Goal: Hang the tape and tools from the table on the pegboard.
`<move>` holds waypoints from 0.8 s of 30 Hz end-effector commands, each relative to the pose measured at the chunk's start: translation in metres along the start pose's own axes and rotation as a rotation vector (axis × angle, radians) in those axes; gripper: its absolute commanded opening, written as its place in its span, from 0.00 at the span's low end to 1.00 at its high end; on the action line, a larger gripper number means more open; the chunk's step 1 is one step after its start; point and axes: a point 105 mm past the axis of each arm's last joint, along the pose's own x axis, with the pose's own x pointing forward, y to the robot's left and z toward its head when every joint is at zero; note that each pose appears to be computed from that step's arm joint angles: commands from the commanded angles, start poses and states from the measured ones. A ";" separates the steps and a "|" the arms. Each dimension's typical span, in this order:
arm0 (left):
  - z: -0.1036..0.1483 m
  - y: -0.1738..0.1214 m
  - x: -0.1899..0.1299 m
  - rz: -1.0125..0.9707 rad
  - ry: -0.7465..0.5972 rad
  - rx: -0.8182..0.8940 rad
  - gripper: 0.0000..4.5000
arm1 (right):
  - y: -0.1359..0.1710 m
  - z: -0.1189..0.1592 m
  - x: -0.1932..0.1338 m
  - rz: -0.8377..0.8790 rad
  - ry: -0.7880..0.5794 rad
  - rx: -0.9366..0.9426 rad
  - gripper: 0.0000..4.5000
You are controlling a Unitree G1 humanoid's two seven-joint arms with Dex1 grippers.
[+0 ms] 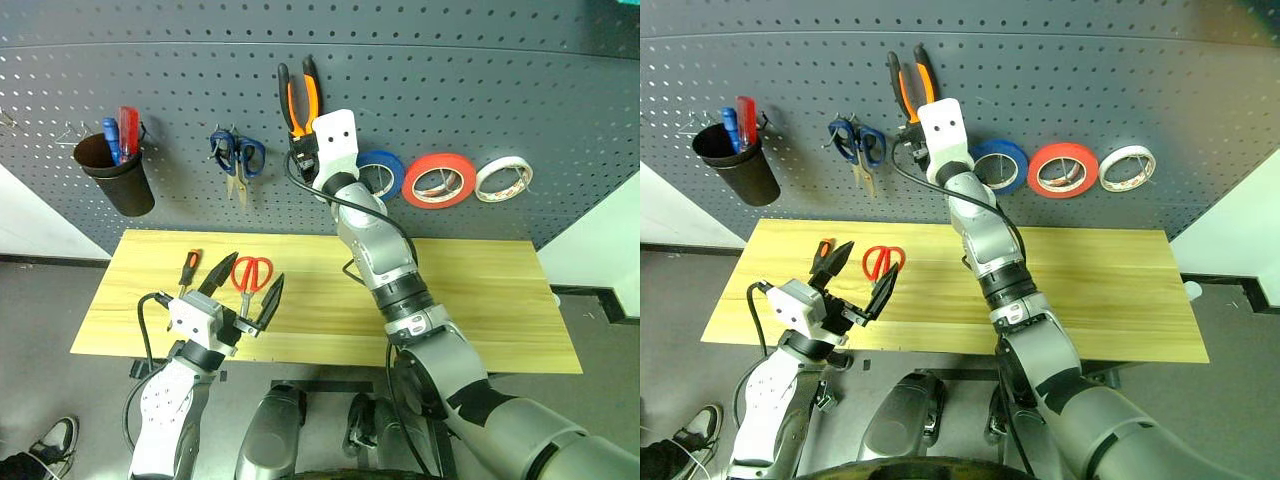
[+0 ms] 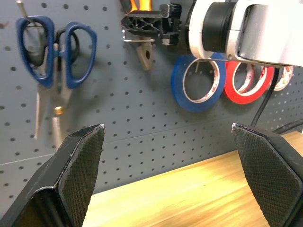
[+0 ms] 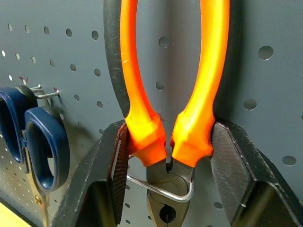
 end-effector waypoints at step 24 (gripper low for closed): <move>0.011 -0.001 0.004 -0.016 -0.048 0.018 1.00 | -0.005 0.009 -0.033 0.017 -0.018 -0.041 1.00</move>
